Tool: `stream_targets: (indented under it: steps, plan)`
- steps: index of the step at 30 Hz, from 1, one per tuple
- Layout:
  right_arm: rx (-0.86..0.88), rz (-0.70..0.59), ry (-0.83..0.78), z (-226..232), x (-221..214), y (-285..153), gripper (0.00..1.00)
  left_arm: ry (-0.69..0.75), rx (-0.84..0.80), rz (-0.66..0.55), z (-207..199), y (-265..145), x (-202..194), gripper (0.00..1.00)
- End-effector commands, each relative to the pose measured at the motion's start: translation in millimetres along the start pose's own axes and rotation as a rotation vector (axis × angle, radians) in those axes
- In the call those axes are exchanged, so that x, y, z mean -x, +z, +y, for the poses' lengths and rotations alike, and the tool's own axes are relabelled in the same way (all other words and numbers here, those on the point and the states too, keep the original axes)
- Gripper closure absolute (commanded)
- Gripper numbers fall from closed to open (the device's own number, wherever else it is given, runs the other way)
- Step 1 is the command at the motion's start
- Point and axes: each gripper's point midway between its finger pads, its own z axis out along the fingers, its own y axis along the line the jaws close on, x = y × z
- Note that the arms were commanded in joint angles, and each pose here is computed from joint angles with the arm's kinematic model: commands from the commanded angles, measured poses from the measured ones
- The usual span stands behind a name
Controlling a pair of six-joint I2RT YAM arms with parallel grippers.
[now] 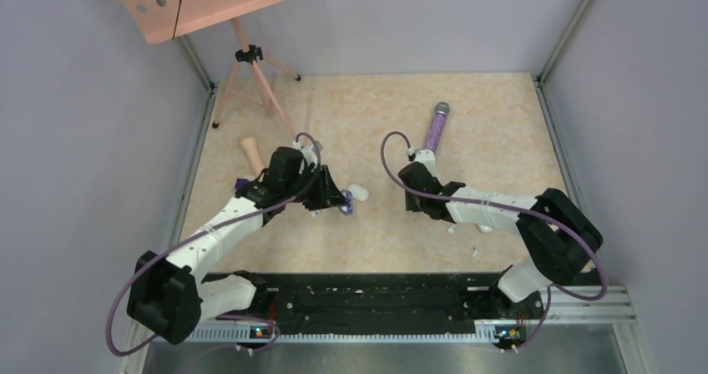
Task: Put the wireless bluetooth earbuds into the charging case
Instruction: Adjust the earbud at the center of the board.
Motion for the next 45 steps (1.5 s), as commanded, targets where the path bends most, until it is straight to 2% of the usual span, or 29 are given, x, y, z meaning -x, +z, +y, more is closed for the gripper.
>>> stream_targets:
  steps: [1, 8, 17, 19, 21, 24, 27, 32, 34, 38, 41, 45]
  plan:
    - [0.136, -0.114, -0.017, 14.8, 29.1, -23.6, 0.69, 0.061, -0.122, 0.082, -26.0, 6.0, 1.5, 1.00]
    - [0.226, -0.133, -0.072, 16.3, 20.4, -38.1, 0.69, 0.010, -0.150, 0.172, -30.0, 27.1, -0.7, 1.00]
    - [0.322, -0.026, -0.221, 28.5, -16.0, -34.6, 0.68, 0.018, -0.113, 0.171, -24.3, 27.3, -0.4, 1.00]
    - [0.329, -0.015, -0.256, 30.0, -18.9, -34.5, 0.62, 0.019, -0.107, 0.172, -23.7, 26.9, -0.5, 1.00]
    - [0.320, -0.002, -0.283, 29.2, -21.1, -33.9, 0.52, 0.021, -0.103, 0.173, -23.2, 26.8, -0.6, 1.00]
    - [0.302, 0.008, -0.270, 26.3, -21.4, -35.0, 0.47, 0.021, -0.100, 0.173, -23.2, 27.3, 0.7, 1.00]
    - [0.321, -0.009, -0.186, 29.6, -16.6, -43.2, 0.46, 0.023, -0.097, 0.172, -23.9, 27.4, 2.4, 1.00]
    - [0.359, -0.029, 0.085, 34.1, -10.4, -65.5, 0.50, 0.025, -0.093, 0.167, -24.3, 27.4, 4.4, 1.00]
    - [0.326, -0.050, 0.251, 24.5, -6.8, -74.2, 0.54, 0.024, -0.094, 0.166, -24.7, 27.3, 4.5, 1.00]
    - [0.235, -0.006, 0.637, 2.2, -23.5, -72.3, 0.69, 0.021, -0.101, 0.166, -25.2, 28.0, 4.1, 1.00]
    - [0.216, 0.018, 0.785, -4.4, -32.0, -67.0, 0.70, 0.022, -0.103, 0.167, -25.8, 27.7, 3.0, 1.00]
    - [0.233, 0.065, 0.902, 1.7, -36.8, -62.4, 0.68, 0.034, -0.101, 0.160, -25.6, 25.0, 3.1, 1.00]
